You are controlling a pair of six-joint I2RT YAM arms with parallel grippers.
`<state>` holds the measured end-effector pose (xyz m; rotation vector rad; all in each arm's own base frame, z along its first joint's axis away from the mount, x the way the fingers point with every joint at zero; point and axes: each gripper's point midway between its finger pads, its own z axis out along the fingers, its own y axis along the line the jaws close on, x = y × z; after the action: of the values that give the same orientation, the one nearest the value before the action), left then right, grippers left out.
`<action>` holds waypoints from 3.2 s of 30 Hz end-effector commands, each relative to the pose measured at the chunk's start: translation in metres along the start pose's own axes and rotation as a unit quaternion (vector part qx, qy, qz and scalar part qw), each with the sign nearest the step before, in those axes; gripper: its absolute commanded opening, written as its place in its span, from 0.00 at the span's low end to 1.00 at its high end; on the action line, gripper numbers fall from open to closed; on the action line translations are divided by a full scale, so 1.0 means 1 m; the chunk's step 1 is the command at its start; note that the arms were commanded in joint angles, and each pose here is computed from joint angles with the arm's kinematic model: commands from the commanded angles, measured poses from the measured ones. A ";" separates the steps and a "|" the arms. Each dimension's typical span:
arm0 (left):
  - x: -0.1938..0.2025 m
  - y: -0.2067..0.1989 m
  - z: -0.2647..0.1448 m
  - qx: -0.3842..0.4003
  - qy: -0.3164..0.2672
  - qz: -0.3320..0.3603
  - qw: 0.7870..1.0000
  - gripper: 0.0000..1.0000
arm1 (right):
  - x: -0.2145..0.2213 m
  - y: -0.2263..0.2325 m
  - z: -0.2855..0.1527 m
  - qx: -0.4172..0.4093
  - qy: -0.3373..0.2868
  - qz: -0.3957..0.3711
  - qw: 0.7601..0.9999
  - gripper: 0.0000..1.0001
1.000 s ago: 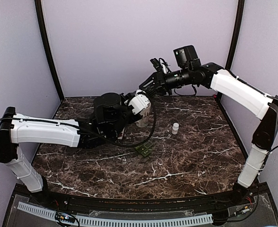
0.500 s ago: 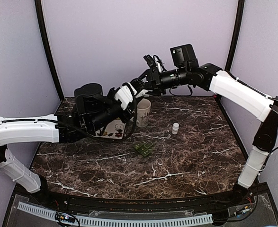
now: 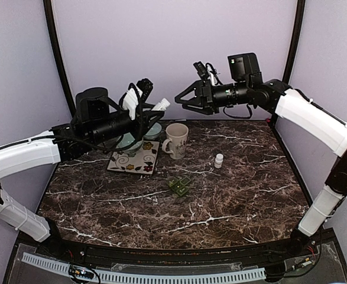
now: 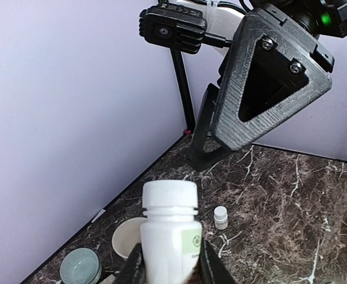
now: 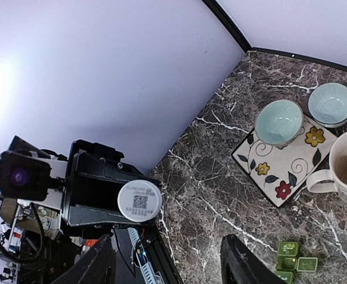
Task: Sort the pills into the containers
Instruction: Screw the lid of the pill bottle onto the pill bottle.
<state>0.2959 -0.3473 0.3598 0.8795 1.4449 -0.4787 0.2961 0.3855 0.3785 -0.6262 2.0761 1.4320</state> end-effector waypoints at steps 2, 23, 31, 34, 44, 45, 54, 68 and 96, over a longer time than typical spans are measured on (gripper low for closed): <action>-0.013 -0.013 -0.006 0.093 0.001 -0.069 0.993 0.00 | -0.012 0.014 -0.014 -0.012 -0.032 -0.048 0.998 0.61; -0.008 -0.043 0.006 0.414 0.074 -0.287 0.861 0.00 | 0.011 0.008 -0.026 0.001 -0.027 -0.104 0.994 0.62; -0.012 -0.047 0.004 0.446 0.073 -0.304 0.839 0.00 | 0.017 0.001 -0.020 0.004 -0.012 -0.099 0.995 0.62; -0.012 -0.048 0.005 0.452 0.072 -0.307 0.834 0.00 | 0.019 0.003 -0.018 -0.001 -0.005 -0.099 0.995 0.62; -0.010 -0.034 0.010 0.446 0.067 -0.314 0.835 0.00 | 0.027 0.011 -0.007 -0.017 0.015 -0.100 0.995 0.60; -0.011 -0.034 0.010 0.447 0.066 -0.314 0.835 0.00 | 0.028 0.011 -0.007 -0.018 0.016 -0.100 0.995 0.59; -0.011 -0.036 0.010 0.459 0.068 -0.322 0.825 0.00 | 0.030 0.015 -0.004 -0.024 0.018 -0.098 0.995 0.57; -0.008 -0.039 0.008 0.466 0.071 -0.325 0.820 0.00 | 0.027 0.026 -0.001 -0.043 0.021 -0.098 0.994 0.47; -0.006 -0.016 0.018 0.343 0.044 -0.239 0.908 0.00 | 0.017 0.011 0.017 -0.044 0.035 -0.030 0.998 0.00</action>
<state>0.2839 -0.3799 0.3388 1.1453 1.6637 -1.6432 0.2760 0.3942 0.3552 -0.8060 2.0622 1.4263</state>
